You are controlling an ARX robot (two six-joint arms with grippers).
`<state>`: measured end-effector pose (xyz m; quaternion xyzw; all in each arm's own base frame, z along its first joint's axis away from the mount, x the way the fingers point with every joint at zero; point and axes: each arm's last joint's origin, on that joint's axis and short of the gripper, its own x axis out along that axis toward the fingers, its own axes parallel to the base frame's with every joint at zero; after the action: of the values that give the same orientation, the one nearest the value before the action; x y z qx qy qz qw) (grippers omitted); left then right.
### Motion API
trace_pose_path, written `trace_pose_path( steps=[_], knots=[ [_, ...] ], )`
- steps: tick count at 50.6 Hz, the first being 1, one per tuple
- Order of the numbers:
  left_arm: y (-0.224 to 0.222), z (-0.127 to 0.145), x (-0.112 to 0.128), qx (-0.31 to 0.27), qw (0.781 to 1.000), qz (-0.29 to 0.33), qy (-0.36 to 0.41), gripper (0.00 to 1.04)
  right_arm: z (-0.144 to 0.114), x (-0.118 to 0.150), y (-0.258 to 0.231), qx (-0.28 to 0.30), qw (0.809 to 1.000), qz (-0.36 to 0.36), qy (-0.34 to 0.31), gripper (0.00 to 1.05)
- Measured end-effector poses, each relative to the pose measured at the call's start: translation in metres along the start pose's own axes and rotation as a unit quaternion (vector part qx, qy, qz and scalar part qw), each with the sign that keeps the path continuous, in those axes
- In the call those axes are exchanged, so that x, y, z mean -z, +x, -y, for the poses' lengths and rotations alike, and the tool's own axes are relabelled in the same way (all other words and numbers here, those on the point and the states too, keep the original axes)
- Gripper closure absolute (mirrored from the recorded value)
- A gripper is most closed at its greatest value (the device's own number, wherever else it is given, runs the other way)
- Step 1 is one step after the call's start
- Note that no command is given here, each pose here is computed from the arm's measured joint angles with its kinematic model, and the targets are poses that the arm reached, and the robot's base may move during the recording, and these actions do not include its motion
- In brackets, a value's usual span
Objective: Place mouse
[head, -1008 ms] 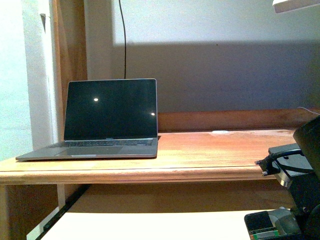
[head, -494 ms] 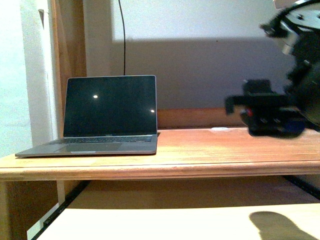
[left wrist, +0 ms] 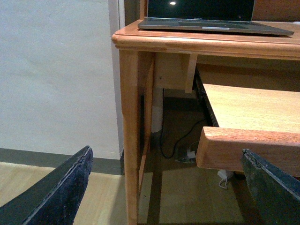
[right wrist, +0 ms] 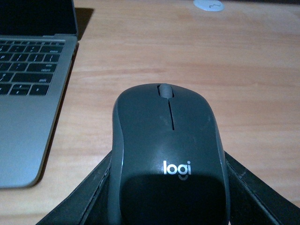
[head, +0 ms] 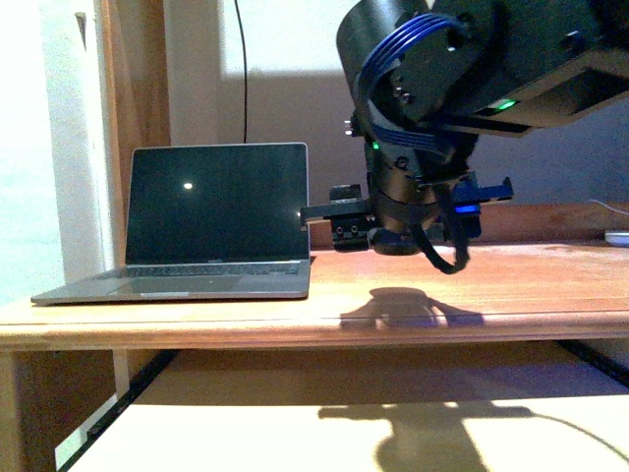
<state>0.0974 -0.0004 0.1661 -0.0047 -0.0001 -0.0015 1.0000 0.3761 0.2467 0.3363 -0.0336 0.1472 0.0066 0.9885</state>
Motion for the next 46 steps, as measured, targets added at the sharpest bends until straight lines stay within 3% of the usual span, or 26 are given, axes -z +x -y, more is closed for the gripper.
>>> trace_pose_path(
  steps=[24, 39, 46],
  knots=[
    [0.000, 0.000, 0.000, 0.000, 1.000, 0.000, 0.000, 0.08, -0.020, 0.027, 0.065, 0.028, 0.999, -0.016, -0.014, 0.48],
    [0.000, 0.000, 0.000, 0.000, 1.000, 0.000, 0.000, 0.08, -0.015, 0.024, 0.059, -0.019, 0.999, 0.021, 0.038, 0.08],
    [0.000, 0.000, 0.000, 0.000, 1.000, 0.000, 0.000, 0.08, 0.006, 0.012, 0.036, -0.067, 0.993, 0.057, 0.074, 0.07]
  ],
)
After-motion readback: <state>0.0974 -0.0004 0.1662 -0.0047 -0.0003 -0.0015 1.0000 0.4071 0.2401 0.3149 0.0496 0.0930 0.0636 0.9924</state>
